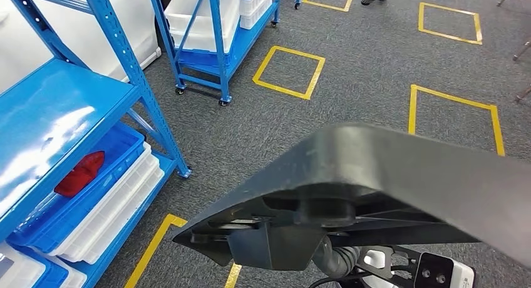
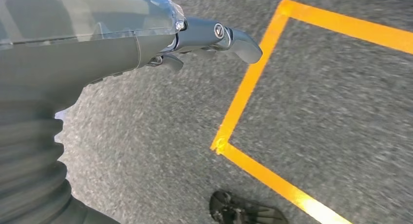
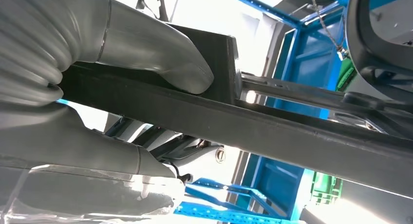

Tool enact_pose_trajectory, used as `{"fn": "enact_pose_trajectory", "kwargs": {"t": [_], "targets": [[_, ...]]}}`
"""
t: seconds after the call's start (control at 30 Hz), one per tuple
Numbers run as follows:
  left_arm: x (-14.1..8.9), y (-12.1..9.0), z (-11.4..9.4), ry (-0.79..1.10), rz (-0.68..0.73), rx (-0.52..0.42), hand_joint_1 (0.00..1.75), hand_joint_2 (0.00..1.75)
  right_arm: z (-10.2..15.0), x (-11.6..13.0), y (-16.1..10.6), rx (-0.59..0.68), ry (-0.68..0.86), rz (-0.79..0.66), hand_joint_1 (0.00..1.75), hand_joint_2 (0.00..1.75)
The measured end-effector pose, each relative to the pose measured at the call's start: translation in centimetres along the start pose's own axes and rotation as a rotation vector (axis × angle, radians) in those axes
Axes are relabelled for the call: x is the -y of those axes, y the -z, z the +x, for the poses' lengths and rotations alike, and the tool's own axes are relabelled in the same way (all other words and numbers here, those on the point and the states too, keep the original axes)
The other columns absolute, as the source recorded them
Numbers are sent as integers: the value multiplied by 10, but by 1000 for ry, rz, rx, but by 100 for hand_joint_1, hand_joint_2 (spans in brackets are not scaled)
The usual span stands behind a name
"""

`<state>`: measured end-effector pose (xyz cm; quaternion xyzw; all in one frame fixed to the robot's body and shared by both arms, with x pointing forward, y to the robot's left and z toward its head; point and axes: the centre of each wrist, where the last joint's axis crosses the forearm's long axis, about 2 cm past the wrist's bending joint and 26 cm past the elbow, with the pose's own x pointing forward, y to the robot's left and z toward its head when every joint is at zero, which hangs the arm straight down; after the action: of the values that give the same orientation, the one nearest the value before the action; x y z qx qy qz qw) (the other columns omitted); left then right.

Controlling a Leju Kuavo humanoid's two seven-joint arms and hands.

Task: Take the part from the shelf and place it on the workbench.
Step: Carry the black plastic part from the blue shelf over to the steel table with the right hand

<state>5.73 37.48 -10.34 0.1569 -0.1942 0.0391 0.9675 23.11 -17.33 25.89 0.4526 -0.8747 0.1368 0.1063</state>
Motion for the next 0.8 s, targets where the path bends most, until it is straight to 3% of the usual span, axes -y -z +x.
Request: {"fn": "enact_pose_trajectory", "kwargs": {"t": [0.2,0.4,0.8], "targets": [[5,-1,-2,-13,-20,-10,0,175,-8,4,7,21,32,-1,175,175],[25,-5,-2,-45,-52,-35,0,175,-16,9,15,36,82,17,175,175],[47,-12,-9,-47,-87,-75,0,175,-16,4,-10,-56,100,10,175,175]]}}
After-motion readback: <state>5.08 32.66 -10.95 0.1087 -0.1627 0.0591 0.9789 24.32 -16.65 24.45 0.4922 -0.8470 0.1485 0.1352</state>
